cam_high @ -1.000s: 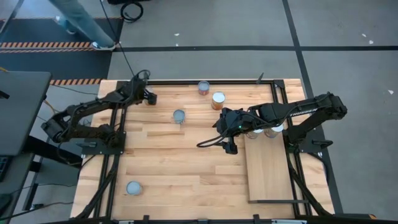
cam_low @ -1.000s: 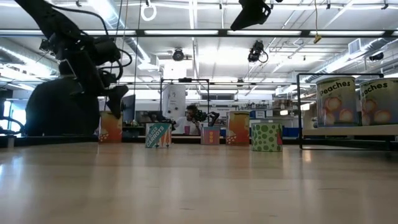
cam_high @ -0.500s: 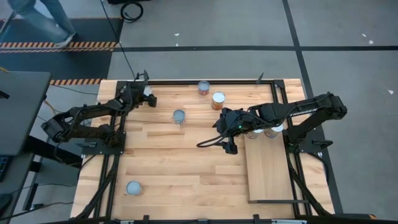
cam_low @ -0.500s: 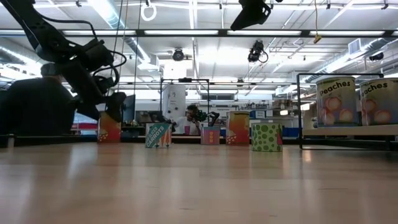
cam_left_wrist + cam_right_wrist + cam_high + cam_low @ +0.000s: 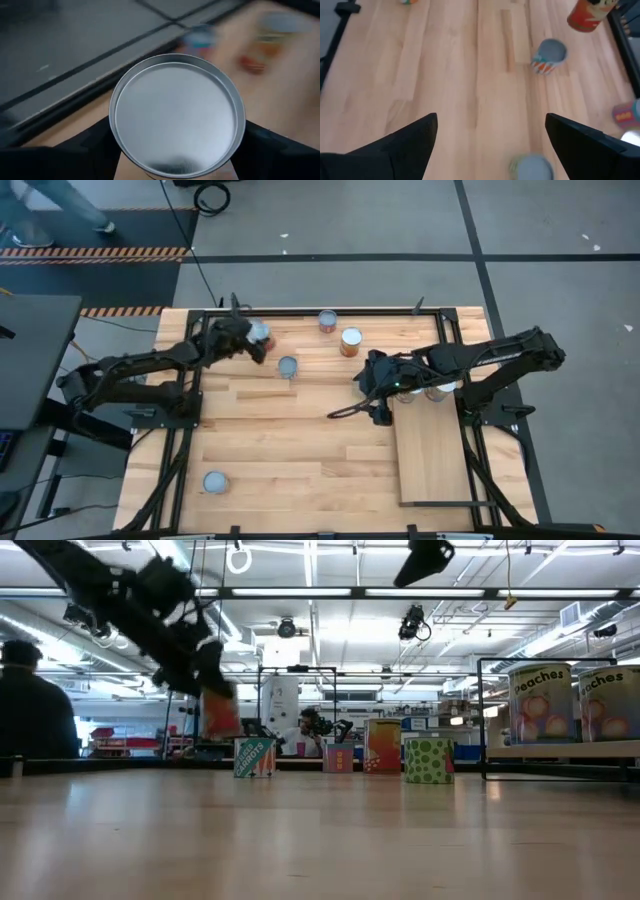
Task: Pick and place cans onto a shelf
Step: Put left the canned corn on the shelf
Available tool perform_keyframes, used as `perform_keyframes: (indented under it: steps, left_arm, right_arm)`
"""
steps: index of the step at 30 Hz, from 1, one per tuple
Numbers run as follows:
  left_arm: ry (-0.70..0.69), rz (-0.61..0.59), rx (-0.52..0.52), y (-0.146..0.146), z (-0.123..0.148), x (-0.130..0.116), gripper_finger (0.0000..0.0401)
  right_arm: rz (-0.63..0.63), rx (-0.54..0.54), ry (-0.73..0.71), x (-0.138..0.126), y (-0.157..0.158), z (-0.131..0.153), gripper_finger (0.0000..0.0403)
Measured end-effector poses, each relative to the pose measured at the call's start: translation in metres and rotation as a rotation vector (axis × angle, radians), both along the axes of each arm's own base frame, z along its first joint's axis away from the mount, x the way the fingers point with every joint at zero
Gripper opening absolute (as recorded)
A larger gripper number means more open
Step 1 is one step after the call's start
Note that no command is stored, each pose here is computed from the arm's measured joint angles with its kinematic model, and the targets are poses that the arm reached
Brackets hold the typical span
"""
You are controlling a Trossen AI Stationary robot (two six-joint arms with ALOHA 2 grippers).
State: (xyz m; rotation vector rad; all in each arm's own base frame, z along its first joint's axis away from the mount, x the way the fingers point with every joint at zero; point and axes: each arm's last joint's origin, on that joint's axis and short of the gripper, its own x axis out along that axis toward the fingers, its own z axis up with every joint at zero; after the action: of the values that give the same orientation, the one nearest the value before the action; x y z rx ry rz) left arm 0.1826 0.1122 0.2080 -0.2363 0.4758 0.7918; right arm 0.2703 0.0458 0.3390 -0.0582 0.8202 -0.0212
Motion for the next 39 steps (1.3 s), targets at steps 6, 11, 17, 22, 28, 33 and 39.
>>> perform_keyframes:
  steps: [6,11,17,22,28,33,39]
  left_arm:
    - [-0.087,-0.227,0.055,-0.067,0.042,0.044,0.0295]
    - [-0.102,-0.356,0.020,-0.127,0.044,0.082,0.0295]
    - [-0.024,-0.477,0.024,-0.195,0.026,0.139,0.0295]
    - [0.023,-0.542,0.027,-0.236,-0.001,0.182,0.0295]
    - [0.019,-0.570,0.016,-0.255,-0.027,0.213,0.0295]
    - [0.033,-0.585,0.008,-0.256,-0.036,0.220,0.0329]
    - [0.060,-0.586,-0.010,-0.247,-0.051,0.227,0.0351]
  right_arm:
    - [0.001,0.032,0.007,-0.020,0.018,0.004,0.0378]
    - [0.013,0.068,0.011,-0.036,0.037,0.000,0.0378]
    - [0.047,0.079,0.024,-0.044,0.063,-0.005,0.0378]
    - [0.058,0.074,0.029,-0.052,0.084,-0.010,0.0378]
    - [0.069,0.080,0.032,-0.050,0.101,-0.034,0.0378]
    - [0.081,0.069,0.057,-0.040,0.107,-0.059,0.0378]
    - [0.117,-0.024,0.095,-0.015,0.105,-0.083,0.0378]
